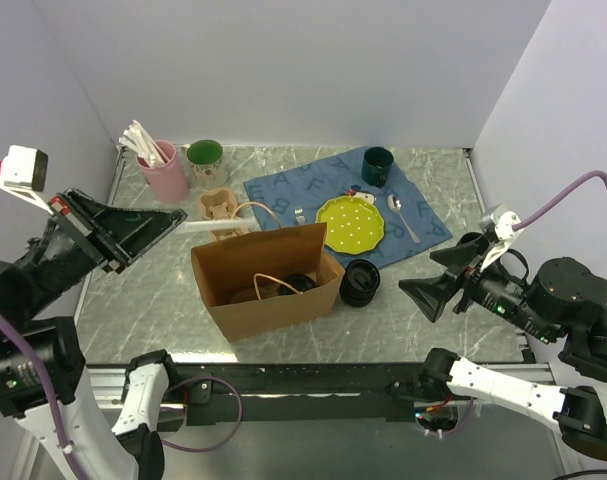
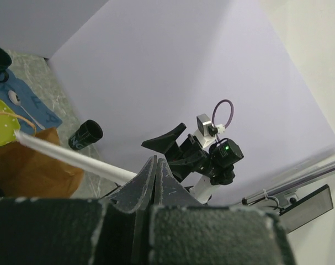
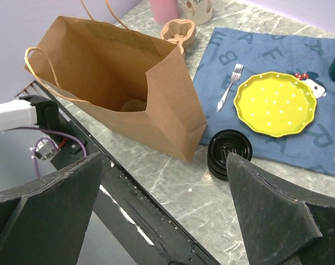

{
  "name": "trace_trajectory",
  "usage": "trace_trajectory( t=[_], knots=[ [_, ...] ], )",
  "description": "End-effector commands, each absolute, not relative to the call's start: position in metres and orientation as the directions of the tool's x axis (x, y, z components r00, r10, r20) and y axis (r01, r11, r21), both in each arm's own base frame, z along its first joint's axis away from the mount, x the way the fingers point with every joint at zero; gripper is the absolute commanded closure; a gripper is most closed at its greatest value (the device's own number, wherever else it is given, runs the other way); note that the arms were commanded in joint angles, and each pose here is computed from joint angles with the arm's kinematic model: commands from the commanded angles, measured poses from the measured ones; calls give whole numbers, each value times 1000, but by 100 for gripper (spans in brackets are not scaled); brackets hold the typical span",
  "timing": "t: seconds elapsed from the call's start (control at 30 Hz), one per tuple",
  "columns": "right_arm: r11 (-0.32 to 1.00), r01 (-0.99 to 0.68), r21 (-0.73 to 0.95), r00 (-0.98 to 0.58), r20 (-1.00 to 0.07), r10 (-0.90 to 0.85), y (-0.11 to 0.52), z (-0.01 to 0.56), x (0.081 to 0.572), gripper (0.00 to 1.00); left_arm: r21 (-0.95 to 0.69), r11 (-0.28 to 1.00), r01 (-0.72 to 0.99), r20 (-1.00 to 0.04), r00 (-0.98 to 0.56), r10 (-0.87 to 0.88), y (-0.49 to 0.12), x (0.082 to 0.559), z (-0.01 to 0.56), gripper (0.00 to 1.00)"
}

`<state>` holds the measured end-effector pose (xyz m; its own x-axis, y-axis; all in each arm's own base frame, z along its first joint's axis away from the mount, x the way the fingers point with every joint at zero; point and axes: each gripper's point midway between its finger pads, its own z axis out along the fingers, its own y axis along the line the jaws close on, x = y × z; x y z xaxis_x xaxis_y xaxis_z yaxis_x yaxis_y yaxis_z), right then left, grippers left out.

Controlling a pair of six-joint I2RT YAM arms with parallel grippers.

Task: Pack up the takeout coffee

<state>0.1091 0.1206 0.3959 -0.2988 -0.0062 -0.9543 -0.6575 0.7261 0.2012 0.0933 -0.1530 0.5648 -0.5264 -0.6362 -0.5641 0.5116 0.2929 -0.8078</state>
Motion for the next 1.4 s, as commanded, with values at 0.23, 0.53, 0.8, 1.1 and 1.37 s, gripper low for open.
trace_trajectory(
  t=[0.23,0.53,0.8,1.1,1.37],
  knots=[
    [715,-656,240,-305,-951,39,119,399,105,0,-784,313,536,-608,-562,-561,-164,68,569,99],
    [723,-640,259,-314,-948,62,108,400,100,0,-799,402,448,-600,-548,-582,-149,98,523,99],
    [735,-623,269,-321,-944,74,103,397,99,0,-800,541,259,-572,-599,-560,-128,124,443,99],
    [736,-614,286,-344,-936,77,110,393,103,0,-831,534,152,-493,-645,-584,-120,141,382,73],
    [813,-547,198,-401,-915,-46,102,378,113,0,-677,730,97,-624,-601,-499,-91,151,392,22]
  ],
)
